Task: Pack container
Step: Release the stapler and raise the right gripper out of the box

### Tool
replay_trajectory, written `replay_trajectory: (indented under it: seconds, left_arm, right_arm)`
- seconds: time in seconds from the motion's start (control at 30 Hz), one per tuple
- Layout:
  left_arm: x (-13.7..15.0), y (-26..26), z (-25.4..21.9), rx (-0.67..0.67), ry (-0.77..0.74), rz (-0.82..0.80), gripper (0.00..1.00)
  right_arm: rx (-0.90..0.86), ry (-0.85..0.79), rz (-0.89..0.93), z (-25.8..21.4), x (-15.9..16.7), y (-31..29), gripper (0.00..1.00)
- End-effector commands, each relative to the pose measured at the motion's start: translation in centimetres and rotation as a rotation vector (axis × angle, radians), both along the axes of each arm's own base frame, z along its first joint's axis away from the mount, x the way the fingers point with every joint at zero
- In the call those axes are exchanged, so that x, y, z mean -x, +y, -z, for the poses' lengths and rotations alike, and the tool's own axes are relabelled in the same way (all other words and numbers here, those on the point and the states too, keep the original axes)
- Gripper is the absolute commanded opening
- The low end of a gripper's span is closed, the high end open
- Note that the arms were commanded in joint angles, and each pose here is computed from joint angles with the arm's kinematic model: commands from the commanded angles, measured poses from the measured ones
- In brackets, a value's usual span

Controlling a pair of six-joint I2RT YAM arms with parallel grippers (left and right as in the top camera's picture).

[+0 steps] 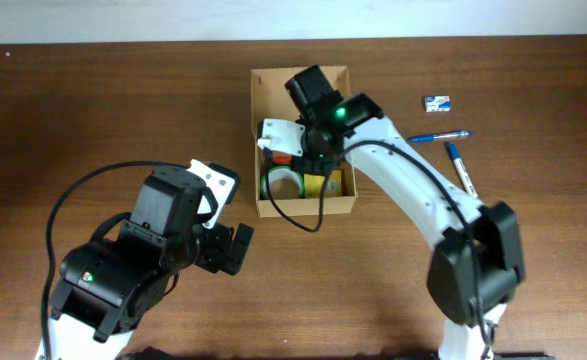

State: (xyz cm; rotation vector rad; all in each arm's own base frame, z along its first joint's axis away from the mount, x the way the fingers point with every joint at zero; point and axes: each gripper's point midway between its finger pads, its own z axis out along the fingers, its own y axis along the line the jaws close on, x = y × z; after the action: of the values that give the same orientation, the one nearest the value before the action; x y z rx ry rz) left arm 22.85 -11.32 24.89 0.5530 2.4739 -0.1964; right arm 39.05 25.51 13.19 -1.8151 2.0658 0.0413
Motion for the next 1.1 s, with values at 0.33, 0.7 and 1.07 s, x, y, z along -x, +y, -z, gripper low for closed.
replay_trajectory:
  seconds: [0.33, 0.7, 1.07]
  left_arm:
    - [0.1, -0.2, -1.0, 0.017, -0.029, 0.02, 1.0]
    - [0.1, -0.2, -1.0, 0.017, -0.029, 0.02, 1.0]
    - [0.1, -0.2, -1.0, 0.017, -0.029, 0.02, 1.0]
  right_arm:
    - [-0.091, 0.192, 0.254, -2.4, 4.0, -0.4, 0.5]
    - [-0.164, 0.268, 0.362, -4.1, 5.6, -0.2, 0.49]
    - [-0.238, 0.199, 0.427, -8.2, 5.4, -1.8, 0.49]
